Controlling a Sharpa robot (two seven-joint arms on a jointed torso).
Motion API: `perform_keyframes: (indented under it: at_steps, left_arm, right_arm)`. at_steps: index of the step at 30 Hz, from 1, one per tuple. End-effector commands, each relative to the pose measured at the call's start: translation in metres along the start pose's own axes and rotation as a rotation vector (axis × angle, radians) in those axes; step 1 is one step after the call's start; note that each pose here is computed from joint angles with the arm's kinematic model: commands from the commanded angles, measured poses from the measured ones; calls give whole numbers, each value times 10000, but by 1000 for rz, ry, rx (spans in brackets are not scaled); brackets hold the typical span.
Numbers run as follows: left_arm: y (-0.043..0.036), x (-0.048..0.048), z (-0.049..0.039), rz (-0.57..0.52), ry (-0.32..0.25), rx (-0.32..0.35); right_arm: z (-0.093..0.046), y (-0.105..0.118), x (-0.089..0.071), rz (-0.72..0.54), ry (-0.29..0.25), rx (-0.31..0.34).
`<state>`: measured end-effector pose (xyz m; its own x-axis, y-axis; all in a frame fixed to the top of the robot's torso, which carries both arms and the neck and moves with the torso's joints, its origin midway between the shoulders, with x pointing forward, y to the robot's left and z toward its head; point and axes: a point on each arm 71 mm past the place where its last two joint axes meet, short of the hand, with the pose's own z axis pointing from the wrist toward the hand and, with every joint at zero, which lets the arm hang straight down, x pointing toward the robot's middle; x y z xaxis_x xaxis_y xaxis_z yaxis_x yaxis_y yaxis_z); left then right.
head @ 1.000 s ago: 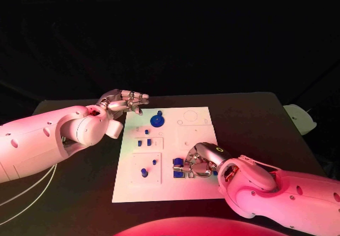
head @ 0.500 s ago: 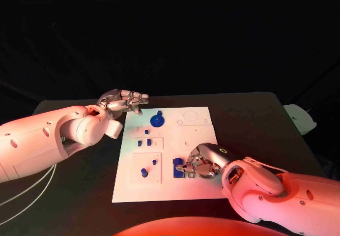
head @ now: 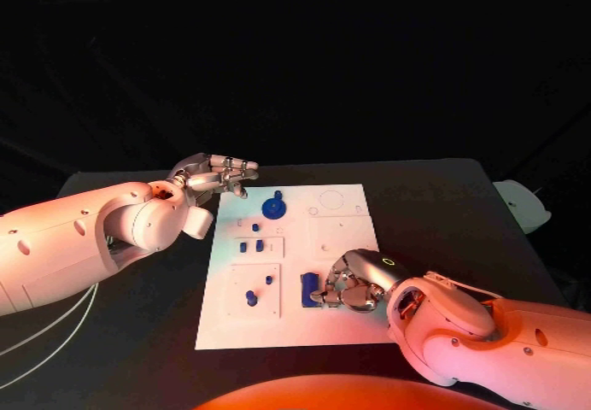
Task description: Assemble the parts on the task board
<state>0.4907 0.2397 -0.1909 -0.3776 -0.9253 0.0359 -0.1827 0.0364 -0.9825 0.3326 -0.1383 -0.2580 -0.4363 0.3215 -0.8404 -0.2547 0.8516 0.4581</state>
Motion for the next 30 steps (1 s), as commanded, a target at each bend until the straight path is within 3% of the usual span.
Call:
perform_keyframes:
  at_steps: [1, 14, 30]
  left_arm:
    - [-9, 24, 1, -4, 16, 6]
    - [-9, 21, -2, -3, 14, 4]
    - [-11, 5, -9, -2, 6, 6]
  right_arm:
    - [12, 11, 24, -16, 20, -9]
    - [64, -43, 28, -25, 15, 14]
    - [6, -73, 0, -35, 10, 17]
